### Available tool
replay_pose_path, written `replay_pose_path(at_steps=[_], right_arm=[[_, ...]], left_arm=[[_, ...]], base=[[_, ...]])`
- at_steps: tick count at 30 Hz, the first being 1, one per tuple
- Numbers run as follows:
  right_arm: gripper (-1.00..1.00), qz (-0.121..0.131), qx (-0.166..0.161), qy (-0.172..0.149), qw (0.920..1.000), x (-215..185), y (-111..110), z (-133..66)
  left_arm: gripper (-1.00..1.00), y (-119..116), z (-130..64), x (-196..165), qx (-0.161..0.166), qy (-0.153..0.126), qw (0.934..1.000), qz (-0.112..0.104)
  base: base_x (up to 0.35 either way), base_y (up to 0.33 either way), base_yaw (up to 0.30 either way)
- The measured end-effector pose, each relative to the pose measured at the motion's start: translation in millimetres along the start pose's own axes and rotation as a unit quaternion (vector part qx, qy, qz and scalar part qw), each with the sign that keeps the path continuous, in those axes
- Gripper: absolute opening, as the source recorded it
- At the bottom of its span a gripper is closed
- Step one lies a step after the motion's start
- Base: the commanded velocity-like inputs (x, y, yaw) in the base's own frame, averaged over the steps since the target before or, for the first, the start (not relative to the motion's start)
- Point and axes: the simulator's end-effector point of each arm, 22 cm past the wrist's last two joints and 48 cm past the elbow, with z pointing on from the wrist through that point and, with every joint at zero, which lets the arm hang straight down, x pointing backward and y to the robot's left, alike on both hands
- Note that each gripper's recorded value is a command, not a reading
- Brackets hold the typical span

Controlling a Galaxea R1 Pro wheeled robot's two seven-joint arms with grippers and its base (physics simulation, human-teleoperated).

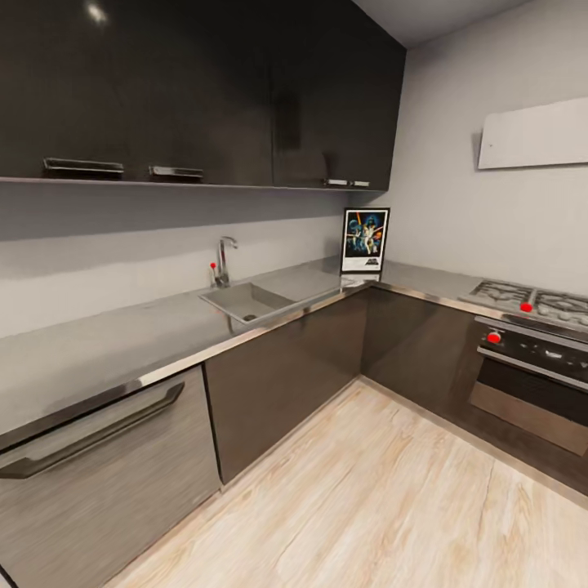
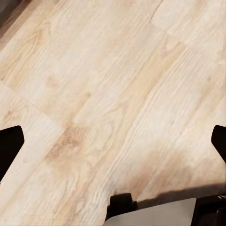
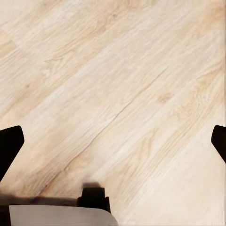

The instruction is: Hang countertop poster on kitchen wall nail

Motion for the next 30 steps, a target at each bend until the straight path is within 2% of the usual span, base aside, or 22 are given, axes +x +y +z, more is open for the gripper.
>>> replay_pose_path(at_steps=[14, 30], right_arm=[[1.0, 0.0, -0.001, -0.001, 1.0, -0.2, 1.3, 0.0], [1.0, 0.001, -0.001, -0.001, 1.0, -0.4, 1.0, -0.1]], left_arm=[[1.0, 0.8, 0.0, -0.2, -0.001, -0.001, 1.0, -0.001], [1.0, 0.9, 0.0, -0.2, -0.001, -0.001, 1.0, -0.001]], base=[[0.332, -0.008, -0.016], [0.335, -0.003, -0.267]])
